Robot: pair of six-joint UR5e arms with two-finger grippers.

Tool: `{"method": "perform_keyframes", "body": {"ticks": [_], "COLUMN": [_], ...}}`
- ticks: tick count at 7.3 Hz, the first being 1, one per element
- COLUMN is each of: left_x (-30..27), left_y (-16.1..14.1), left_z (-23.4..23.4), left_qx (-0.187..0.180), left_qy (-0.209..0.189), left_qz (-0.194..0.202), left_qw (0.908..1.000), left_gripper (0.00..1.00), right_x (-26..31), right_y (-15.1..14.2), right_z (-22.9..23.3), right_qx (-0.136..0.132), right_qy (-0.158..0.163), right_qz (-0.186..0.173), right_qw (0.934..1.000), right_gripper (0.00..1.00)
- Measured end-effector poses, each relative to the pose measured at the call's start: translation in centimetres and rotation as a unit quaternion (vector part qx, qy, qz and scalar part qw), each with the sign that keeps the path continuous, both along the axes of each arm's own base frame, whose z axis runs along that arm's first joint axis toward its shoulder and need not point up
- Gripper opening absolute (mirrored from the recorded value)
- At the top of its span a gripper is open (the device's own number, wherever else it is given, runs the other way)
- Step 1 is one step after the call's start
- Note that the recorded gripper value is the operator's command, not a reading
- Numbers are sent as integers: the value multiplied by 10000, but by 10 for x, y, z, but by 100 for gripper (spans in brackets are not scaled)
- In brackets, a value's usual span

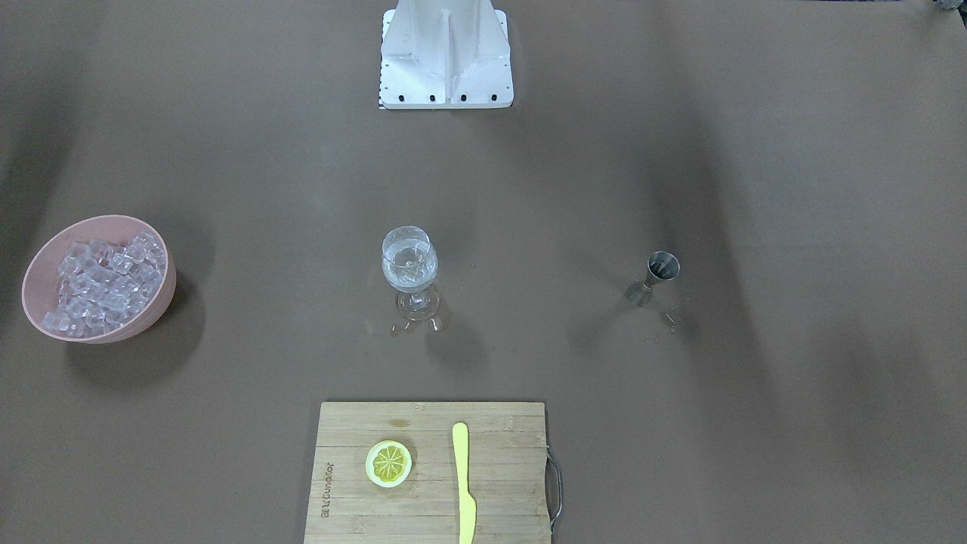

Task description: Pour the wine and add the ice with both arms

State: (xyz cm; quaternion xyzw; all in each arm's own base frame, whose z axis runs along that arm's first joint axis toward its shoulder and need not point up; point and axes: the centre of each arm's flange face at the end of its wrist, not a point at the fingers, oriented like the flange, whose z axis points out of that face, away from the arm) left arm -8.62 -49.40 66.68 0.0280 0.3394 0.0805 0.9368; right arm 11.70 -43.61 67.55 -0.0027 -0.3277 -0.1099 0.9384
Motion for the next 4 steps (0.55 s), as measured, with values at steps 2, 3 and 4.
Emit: {"method": "perform_keyframes", "body": {"ticks": [2,3,4], "left_x": [0,0,0], "left_y": [0,1,1], "left_z": [1,2,2], "left_qx": [-11,-18,-23], "left_qy": [0,1,1], "left_qz": [6,6,5], "left_qw": [10000,10000,10000], "left_gripper": [99,99,99], "right_x": [2,2,3], "right_y": [-3,-3,-2], "right_z": [-18,-23,-25], "right_qx": [197,244,255], "right_qy": [50,58,62], "right_qz": [-3,5,15], "right_qw": [9998,9997,9997], "right_gripper": [100,100,100]}}
